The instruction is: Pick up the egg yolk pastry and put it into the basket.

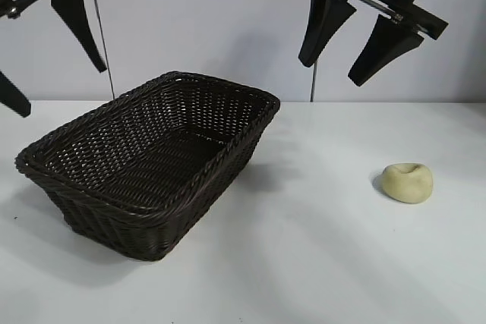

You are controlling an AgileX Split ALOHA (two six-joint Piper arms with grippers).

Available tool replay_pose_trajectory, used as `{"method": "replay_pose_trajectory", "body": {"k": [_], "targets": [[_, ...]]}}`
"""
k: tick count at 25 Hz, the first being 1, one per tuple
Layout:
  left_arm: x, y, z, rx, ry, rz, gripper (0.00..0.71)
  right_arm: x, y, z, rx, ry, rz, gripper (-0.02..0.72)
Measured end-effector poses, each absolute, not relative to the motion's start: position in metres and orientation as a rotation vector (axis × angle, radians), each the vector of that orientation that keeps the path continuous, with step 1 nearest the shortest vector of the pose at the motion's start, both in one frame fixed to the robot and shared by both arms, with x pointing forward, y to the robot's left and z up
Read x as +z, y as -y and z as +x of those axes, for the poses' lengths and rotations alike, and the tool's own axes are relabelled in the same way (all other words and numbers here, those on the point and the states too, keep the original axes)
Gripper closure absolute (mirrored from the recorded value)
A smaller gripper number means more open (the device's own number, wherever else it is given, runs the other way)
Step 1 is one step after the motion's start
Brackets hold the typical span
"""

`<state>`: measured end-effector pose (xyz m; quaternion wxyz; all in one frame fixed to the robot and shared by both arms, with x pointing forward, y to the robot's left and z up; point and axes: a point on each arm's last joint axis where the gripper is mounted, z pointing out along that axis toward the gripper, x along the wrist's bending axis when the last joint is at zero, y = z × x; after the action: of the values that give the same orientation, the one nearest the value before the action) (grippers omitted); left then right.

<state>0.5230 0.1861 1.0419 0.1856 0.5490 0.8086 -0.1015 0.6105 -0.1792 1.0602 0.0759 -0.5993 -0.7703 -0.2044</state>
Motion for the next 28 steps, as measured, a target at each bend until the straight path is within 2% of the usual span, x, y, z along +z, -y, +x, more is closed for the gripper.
{"method": "replay_pose_trajectory", "body": {"k": [9, 18, 28], "targets": [[1.0, -0.195, 0.502, -0.279, -2.463, 1.252, 0.178, 1.06, 0.179, 0.611, -0.613, 2.309, -1.797, 0.206], [0.977, -0.172, 0.49, -0.28, -2.476, 0.991, 0.178, 1.06, 0.179, 0.611, -0.613, 2.309, -1.797, 0.206], [0.972, -0.174, 0.493, -0.221, -2.426, 0.949, 0.178, 1.06, 0.179, 0.61, -0.611, 2.307, -1.795, 0.206]]}}
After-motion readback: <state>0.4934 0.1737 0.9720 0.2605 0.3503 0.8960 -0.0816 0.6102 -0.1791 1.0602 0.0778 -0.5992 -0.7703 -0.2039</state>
